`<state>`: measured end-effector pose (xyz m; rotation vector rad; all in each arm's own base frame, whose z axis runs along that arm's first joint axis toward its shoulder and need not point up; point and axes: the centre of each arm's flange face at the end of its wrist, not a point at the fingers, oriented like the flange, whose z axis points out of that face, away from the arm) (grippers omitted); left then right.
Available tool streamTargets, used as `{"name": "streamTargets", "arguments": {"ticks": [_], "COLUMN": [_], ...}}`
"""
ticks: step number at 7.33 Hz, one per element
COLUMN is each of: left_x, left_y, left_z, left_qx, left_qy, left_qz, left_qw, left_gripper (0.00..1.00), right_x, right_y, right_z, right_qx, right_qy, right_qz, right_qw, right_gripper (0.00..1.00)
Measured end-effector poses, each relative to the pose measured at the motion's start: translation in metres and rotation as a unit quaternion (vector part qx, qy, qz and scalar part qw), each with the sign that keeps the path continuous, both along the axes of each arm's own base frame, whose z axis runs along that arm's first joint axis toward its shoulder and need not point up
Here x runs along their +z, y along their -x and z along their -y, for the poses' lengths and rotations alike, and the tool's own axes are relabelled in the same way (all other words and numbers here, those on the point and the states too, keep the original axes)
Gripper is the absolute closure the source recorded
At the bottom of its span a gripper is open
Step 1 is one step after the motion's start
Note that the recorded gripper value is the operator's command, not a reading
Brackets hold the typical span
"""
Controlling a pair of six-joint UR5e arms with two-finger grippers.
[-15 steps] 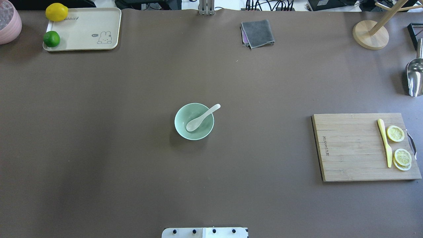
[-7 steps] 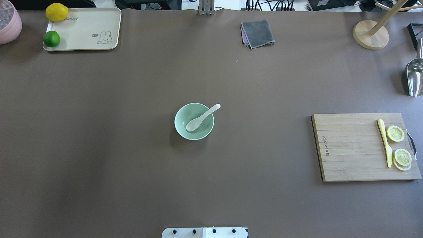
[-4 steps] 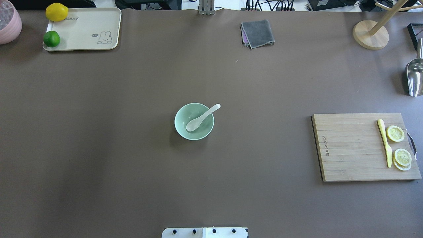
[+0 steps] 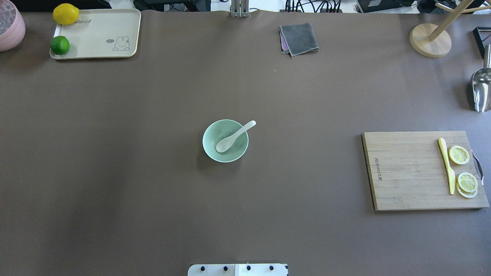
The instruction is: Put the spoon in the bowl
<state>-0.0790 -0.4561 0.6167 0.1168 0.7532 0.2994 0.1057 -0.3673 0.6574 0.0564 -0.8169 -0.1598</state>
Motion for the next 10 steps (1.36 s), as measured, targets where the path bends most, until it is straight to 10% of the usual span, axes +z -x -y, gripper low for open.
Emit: {"name": "streamTargets", "arguments": {"ticks": [10], "left_x": [0.0004], "left_y": [0.0], "left_z": [0.0], "left_qx": [0.0], "left_qy": [0.0], "left_qz": [0.0], "left_qw": [1.0], "left_gripper": [0.01], "right_x": [-0.0005], "right_y": [0.0011], "right_z": [0.0002], "right_qx": [0.001], "right_qy": [-0.001], "right_qz": [0.008], "right_qw": [1.0], "right_gripper": [0.0]}}
